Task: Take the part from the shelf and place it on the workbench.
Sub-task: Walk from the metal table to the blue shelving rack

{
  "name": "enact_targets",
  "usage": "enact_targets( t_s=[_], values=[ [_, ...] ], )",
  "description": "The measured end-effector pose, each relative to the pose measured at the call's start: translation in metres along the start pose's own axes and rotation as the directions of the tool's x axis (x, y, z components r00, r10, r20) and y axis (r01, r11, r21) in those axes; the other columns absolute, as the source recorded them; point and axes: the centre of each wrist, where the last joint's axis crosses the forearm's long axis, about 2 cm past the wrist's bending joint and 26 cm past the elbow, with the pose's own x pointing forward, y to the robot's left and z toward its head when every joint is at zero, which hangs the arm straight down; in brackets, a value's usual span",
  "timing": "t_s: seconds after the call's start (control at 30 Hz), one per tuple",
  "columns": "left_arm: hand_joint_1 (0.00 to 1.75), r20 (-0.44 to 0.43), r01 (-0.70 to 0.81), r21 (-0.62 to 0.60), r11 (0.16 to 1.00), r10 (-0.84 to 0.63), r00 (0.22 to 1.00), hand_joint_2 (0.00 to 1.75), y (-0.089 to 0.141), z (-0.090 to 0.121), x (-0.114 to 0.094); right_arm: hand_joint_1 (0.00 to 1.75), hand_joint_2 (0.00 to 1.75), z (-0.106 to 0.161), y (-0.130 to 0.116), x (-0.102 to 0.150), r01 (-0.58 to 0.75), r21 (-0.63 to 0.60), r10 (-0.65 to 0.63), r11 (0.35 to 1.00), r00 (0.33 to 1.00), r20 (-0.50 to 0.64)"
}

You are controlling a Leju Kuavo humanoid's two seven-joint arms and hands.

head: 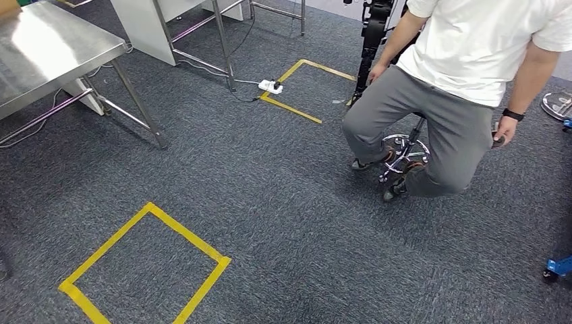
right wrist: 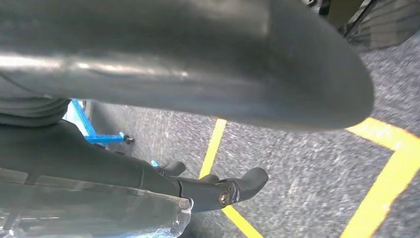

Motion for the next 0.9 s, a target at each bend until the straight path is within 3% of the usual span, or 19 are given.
enact_targets(
  t_s=[0.9],
  values=[
    [0.00,-0.013,0.012,-0.002,1.000,-0.012,1.000,0.00,-0.0015,0.0027,-0.0032,0.00,0.00,0.0005,0.0009,0.0014,0.003,-0.019,-0.003,1.000,1.000,-0.019]
  ],
)
